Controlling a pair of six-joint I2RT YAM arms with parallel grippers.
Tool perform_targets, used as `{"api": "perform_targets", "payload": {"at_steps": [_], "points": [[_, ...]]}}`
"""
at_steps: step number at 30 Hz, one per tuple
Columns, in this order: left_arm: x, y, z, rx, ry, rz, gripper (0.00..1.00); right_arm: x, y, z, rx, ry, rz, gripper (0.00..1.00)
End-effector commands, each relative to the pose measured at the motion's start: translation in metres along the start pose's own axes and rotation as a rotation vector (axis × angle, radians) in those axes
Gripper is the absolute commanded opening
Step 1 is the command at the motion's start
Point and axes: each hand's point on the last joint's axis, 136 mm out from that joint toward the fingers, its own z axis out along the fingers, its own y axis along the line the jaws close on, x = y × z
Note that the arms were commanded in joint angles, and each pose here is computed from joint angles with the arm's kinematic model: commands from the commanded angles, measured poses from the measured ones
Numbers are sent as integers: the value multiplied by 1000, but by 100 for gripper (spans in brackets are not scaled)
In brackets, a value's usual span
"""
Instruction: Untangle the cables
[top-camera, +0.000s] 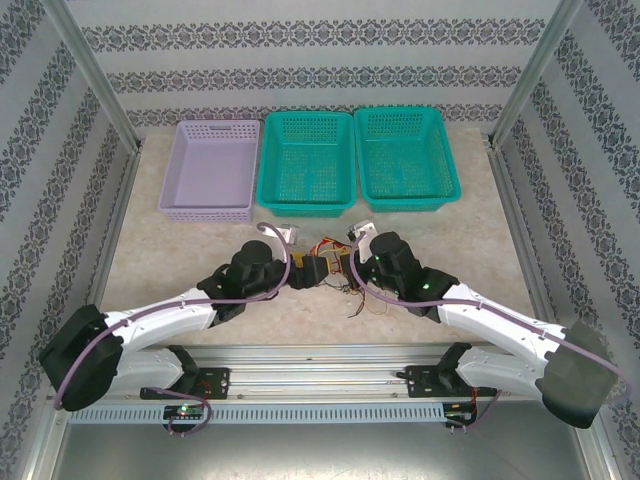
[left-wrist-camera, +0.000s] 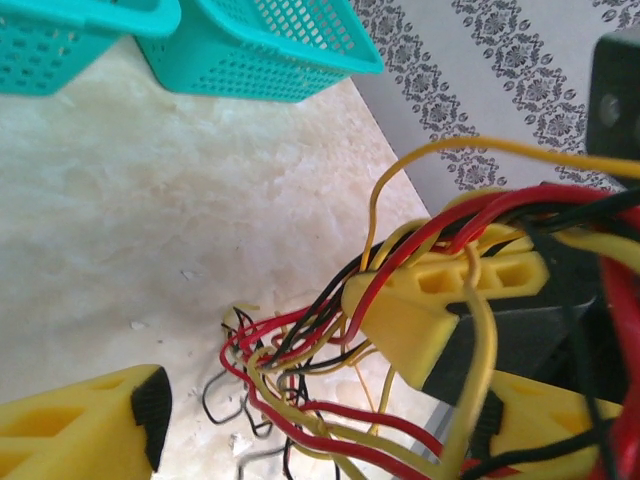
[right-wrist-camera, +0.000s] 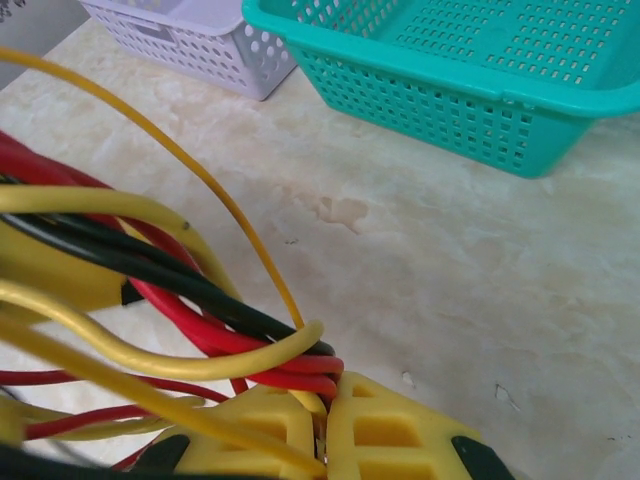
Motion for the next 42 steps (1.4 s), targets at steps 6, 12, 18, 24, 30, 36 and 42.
{"api": "perform_targets", "payload": {"at_steps": [6, 12, 18, 24, 30, 36, 42], "points": [[2, -5, -1, 42, -25, -18, 29, -25, 18, -7, -57, -43, 32, 0], [1, -13, -21, 27, 7, 32, 0, -18, -3, -6, 59, -17, 13, 0], [9, -20, -41, 2, 109, 69, 0, -13, -41, -5, 207, 16, 32, 0], [19, -18, -59, -59, 217, 92, 0, -13, -80, -7, 305, 36, 95, 0], [22, -13, -80, -155, 331, 136, 0, -11, -112, -14, 398, 63, 127, 0], [24, -5, -98, -233, 457, 185, 0, -10, -136, -24, 535, 85, 112, 0], [14, -19, -96, -165, 392, 158, 0, -12, -85, -2, 230, 60, 117, 0]]}}
